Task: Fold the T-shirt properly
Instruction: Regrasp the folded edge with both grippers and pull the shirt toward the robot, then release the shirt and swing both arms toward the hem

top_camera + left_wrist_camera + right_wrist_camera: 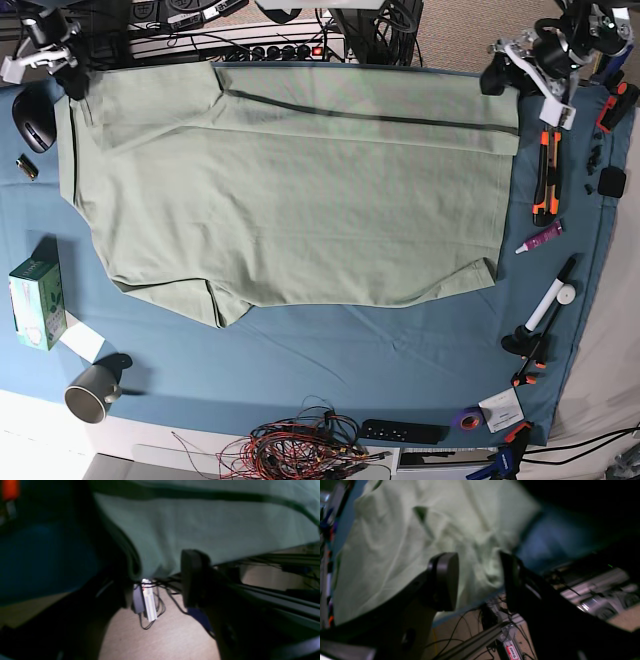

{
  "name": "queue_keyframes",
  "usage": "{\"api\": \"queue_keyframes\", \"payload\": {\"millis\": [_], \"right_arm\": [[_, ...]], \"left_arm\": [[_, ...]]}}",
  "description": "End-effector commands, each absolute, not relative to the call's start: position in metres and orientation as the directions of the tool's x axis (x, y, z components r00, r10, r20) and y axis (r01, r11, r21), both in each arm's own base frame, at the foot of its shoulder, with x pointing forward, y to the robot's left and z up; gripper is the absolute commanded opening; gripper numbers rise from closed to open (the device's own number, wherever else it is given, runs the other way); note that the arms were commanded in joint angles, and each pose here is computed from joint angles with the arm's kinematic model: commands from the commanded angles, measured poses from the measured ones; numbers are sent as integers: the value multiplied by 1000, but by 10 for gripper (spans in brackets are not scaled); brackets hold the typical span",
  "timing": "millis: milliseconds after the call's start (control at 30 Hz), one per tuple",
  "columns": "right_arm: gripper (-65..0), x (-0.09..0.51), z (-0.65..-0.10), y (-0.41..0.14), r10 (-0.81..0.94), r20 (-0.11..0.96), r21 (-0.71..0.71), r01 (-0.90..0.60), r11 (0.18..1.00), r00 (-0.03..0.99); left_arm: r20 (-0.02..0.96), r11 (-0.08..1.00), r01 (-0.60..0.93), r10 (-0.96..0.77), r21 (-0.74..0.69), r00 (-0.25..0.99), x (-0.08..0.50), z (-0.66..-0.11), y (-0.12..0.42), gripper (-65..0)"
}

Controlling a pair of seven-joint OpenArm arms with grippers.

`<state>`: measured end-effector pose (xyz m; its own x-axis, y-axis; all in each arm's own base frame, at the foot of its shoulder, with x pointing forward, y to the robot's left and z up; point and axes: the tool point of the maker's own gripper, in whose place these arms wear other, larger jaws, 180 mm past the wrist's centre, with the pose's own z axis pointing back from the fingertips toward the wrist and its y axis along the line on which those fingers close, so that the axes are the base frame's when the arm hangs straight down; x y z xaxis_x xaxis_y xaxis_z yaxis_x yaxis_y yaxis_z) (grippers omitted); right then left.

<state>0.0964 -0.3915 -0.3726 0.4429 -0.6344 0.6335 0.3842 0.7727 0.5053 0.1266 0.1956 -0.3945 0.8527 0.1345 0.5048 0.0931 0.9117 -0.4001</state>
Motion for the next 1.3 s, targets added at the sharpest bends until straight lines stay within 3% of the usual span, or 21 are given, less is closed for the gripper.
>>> {"api": "queue_keyframes", "payload": {"millis": [0,267,400,600,733,1000,1267], "right_arm": [[-354,94,-360,-404,-615,665,482,385,787,424],[-354,80,-335,-409,-561,703,425,373,825,438],[-354,93,-297,-398,-459,779,360,295,885,427],[-354,144,-224,-363,-178,914,149,106,983,366],[-354,179,-196,-346,7,955,-24,52,998,296],[-354,251,-239,-283,166,927,-126,-136,983,337],[-354,301,-286,-239,264,880,-180,-239,954,394]], "left_arm": [[496,930,79,119,-359,860,121,-394,209,-347],[554,947,19,171,-321,815,126,-367,250,-347],[632,943,144,82,-299,771,129,-333,238,-348],[804,939,306,-57,-158,592,167,-263,210,-351],[876,927,360,-83,-108,476,193,-238,193,-387],[871,904,417,-131,-91,473,237,-274,157,-388],[781,843,508,-434,177,449,294,-321,160,-388]]}}
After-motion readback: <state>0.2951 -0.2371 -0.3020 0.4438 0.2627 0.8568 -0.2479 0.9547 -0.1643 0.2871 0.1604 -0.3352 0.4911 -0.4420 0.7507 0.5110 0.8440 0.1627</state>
